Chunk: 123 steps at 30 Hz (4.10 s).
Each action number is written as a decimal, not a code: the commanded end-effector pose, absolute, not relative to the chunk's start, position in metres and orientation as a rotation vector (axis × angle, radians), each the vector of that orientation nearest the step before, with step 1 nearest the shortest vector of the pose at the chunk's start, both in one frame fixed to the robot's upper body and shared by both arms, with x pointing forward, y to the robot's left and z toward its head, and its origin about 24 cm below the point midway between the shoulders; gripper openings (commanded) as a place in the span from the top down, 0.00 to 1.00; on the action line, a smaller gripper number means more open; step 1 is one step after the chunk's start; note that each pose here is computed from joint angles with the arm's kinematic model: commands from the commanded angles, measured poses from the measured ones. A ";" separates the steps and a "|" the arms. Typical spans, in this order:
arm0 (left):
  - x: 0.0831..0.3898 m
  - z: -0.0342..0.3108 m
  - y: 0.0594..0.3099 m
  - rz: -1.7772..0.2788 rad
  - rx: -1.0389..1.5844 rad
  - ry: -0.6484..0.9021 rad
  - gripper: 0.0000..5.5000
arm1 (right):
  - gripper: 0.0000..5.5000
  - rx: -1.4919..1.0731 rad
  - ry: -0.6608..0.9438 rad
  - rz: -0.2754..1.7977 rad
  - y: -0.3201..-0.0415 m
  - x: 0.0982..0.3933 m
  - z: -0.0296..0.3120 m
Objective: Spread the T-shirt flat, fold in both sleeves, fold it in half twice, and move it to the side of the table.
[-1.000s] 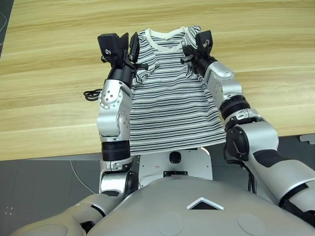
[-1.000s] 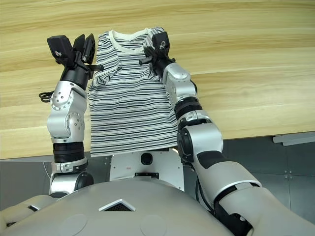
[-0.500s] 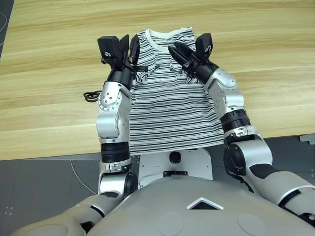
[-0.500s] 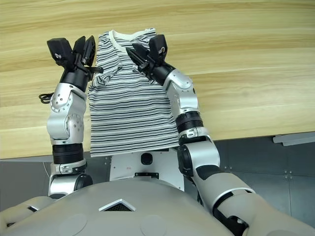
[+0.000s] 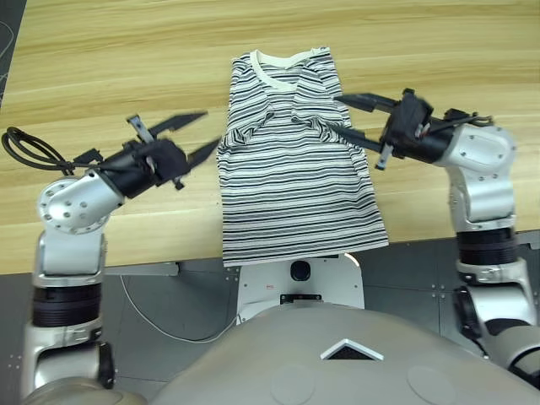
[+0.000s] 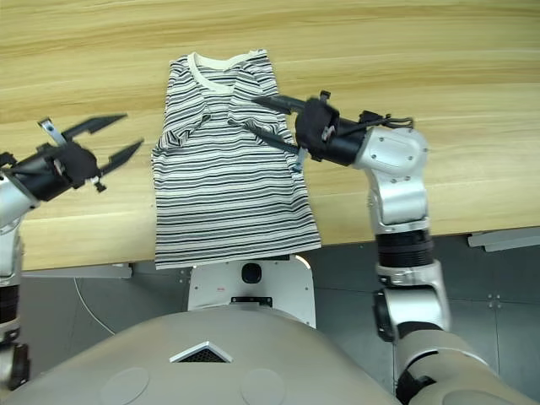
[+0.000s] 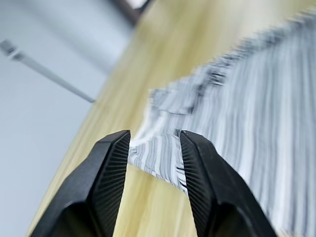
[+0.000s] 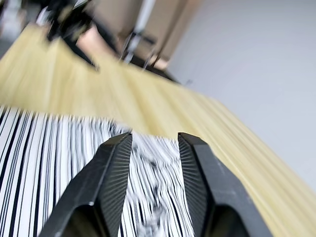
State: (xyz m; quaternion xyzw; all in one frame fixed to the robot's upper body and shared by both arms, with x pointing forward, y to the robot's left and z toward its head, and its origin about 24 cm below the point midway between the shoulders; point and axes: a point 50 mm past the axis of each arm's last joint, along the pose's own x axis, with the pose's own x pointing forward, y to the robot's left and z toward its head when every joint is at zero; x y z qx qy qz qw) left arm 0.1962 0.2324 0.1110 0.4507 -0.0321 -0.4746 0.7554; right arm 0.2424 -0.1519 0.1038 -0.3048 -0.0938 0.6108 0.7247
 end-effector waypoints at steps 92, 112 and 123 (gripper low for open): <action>0.105 0.060 0.213 -1.850 0.537 0.367 0.98 | 0.98 -0.367 0.552 1.992 -0.198 0.158 0.070; 0.258 0.068 0.234 -1.074 -0.153 0.175 0.98 | 0.98 0.132 0.252 1.215 -0.167 0.299 0.071; 0.299 0.028 0.225 -0.652 0.024 0.240 0.98 | 0.98 -0.115 0.134 0.709 -0.145 0.345 0.058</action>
